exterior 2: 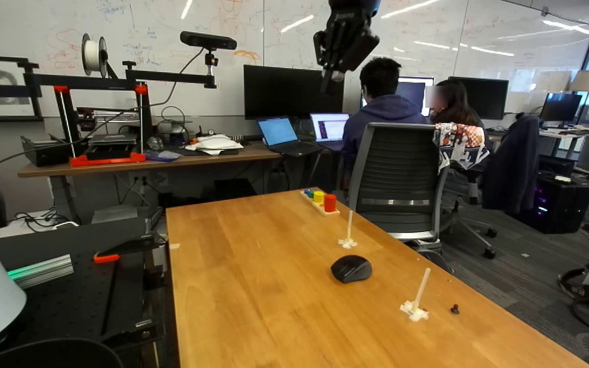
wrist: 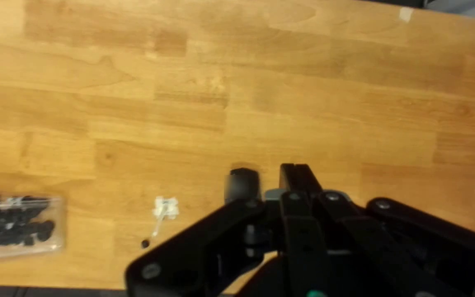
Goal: Left click on the mouse
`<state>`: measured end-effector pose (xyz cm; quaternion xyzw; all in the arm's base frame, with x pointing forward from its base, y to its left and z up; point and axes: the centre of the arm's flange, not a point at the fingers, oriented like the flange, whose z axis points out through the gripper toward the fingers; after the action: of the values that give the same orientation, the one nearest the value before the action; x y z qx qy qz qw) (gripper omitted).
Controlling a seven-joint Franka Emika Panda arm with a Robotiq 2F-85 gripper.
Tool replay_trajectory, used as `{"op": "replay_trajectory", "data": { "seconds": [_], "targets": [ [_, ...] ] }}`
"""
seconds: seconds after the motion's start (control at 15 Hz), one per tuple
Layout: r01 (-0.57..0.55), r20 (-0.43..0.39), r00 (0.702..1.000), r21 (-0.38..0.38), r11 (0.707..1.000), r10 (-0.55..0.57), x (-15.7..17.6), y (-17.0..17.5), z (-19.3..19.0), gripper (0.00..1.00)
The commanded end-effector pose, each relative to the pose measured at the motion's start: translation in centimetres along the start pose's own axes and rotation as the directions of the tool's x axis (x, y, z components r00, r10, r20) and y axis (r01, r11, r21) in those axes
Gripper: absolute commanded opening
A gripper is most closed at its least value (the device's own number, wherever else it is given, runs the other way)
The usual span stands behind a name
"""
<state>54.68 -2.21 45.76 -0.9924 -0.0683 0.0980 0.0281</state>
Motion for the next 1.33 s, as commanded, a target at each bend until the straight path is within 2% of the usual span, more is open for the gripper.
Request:
{"op": "replay_trajectory", "data": {
  "seconds": [0.0,0.07,0.13,0.2,0.27,0.33,0.87,0.93,1.0,1.13,1.27],
  "targets": [
    [-0.072,-0.149,0.987,-0.077,0.994,0.060,-1.8,3.2,-2.0,0.05],
    [-0.083,-0.165,0.984,-0.074,0.994,0.070,-1.8,3.7,-2.4,0.05],
    [-0.085,-0.161,0.984,-0.062,0.994,0.074,-2.0,4.1,-2.7,0.16],
    [-0.075,-0.134,0.989,-0.046,0.996,0.069,-2.3,4.4,-2.9,0.08],
    [-0.092,-0.116,0.989,-0.036,0.995,0.087,-2.5,4.5,-3.0,0.36],
    [-0.080,-0.108,0.991,-0.028,0.996,0.077,-2.8,4.6,-3.2,0.36],
    [-0.078,-0.087,0.993,-0.002,0.997,0.077,-4.8,3.9,-4.8,0.97],
    [-0.073,-0.078,0.994,0.013,0.997,0.074,-5.1,3.8,-5.1,0.99],
    [-0.078,-0.077,0.994,-0.017,0.997,0.077,-3.7,4.0,-4.0,0.85],
    [-0.079,-0.075,0.994,-0.010,0.997,0.078,-4.1,3.9,-4.4,0.99],
    [-0.079,-0.076,0.994,-0.008,0.997,0.078,-4.1,3.8,-4.5,1.00]
  ]
}}
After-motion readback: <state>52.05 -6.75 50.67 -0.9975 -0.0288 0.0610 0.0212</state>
